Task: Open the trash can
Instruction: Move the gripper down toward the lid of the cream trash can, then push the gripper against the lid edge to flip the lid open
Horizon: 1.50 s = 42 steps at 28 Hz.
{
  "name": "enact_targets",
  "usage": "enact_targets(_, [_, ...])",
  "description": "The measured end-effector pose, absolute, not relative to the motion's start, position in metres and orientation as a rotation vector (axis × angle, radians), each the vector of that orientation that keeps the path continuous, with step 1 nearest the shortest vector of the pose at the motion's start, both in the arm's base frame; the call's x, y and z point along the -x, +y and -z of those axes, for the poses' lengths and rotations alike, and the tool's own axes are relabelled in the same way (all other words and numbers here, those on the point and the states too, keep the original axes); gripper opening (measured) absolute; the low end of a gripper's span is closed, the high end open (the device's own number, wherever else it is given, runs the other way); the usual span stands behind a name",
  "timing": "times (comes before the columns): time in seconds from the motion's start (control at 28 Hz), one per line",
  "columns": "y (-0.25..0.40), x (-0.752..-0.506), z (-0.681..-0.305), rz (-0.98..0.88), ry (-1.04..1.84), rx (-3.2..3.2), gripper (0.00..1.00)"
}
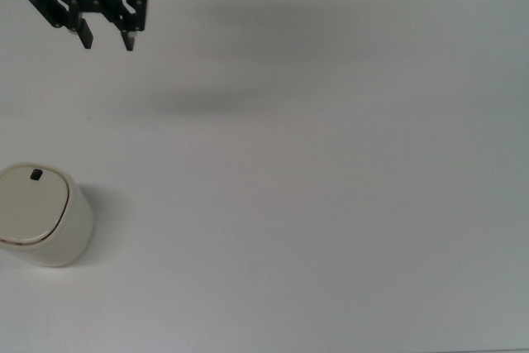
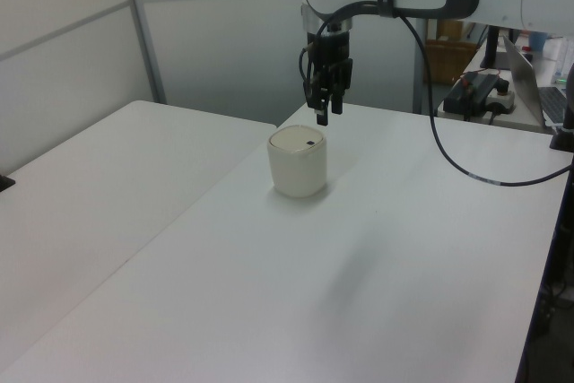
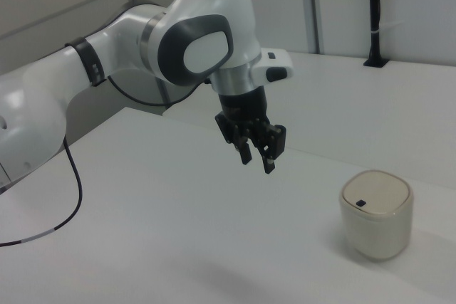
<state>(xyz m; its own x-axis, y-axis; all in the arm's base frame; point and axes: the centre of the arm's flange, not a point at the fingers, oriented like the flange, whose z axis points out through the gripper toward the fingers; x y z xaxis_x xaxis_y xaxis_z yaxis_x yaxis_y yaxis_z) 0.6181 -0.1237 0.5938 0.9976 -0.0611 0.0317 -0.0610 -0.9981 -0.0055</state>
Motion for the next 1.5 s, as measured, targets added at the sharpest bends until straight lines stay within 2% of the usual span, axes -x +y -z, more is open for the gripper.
enact_targets(0.32, [-0.128, -0.617, -0.594, 0.051, 0.107, 3.135, 0.24])
enact_targets(0.36, [-0.128, -0.618, -0.593, 0.050, 0.107, 3.135, 0.17])
enact_targets(0.43, [-0.129, -0.619, -0.592, 0.062, 0.107, 3.136, 0.12])
enact_targets(0.5, [-0.130, -0.623, -0.592, 0.099, 0.107, 3.139, 0.02])
enact_targets(0.89, [-0.138, -0.658, -0.572, 0.333, 0.124, 3.151, 0.01])
enact_targets(1.11, [-0.159, -0.679, -0.546, 0.468, 0.209, 3.146, 0.01])
enact_targets(1.5, [-0.239, -0.685, -0.507, 0.588, 0.386, 3.150, 0.01])
